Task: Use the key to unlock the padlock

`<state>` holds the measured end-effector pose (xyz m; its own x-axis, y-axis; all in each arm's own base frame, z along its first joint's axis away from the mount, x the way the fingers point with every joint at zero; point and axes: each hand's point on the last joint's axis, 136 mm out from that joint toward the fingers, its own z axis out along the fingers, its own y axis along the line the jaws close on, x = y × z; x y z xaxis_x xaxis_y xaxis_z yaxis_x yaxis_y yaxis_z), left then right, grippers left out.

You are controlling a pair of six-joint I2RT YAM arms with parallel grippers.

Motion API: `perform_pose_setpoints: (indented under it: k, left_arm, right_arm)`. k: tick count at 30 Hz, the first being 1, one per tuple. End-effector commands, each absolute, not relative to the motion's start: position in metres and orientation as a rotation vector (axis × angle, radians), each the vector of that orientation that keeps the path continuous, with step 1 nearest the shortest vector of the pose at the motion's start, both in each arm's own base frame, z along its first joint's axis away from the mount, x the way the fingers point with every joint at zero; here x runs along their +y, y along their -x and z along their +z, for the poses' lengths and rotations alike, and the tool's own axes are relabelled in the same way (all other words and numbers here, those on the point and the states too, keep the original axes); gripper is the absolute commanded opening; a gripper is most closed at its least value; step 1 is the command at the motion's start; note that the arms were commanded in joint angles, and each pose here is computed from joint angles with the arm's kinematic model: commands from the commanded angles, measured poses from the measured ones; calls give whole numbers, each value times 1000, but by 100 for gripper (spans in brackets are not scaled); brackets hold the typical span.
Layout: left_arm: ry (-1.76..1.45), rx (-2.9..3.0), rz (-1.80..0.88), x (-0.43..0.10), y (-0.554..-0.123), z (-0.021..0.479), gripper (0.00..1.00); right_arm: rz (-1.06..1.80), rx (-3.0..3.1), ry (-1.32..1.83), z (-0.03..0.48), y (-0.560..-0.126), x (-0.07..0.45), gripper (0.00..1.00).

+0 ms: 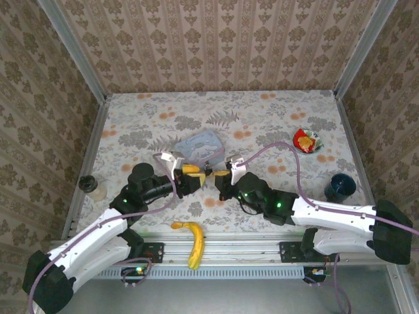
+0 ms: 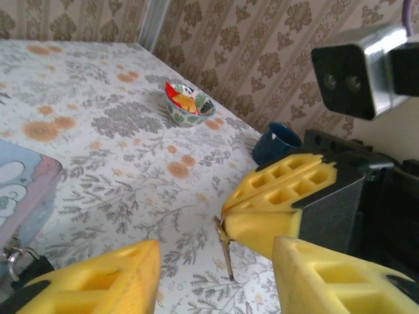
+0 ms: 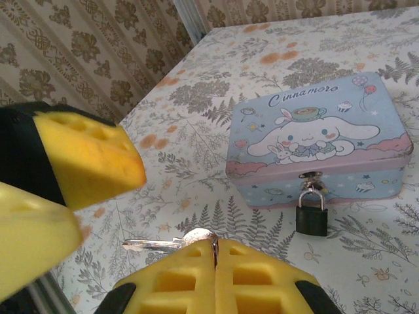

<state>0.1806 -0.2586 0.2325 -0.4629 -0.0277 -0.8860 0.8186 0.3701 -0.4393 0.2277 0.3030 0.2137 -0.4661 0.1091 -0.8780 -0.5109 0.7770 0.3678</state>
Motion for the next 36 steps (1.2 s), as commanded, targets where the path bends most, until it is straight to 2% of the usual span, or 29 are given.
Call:
perform_pose_setpoints:
  k: [1, 13, 20, 36]
  left_arm:
    - [-764, 1724, -1258, -266, -172, 236, 46]
    - [-799, 1737, -1295, -275, -169, 229, 42]
    - [-790, 1737, -1280, -275, -173, 229, 33]
    - [-773, 1735, -1269, -277, -178, 232, 21]
  right_arm:
    - [728, 1866, 276, 233, -231, 299, 0]
    - [705, 1866, 294, 235, -232, 304, 0]
    - [714, 1865, 303, 236, -231, 307, 0]
    - [716, 1869, 314, 234, -229, 309, 0]
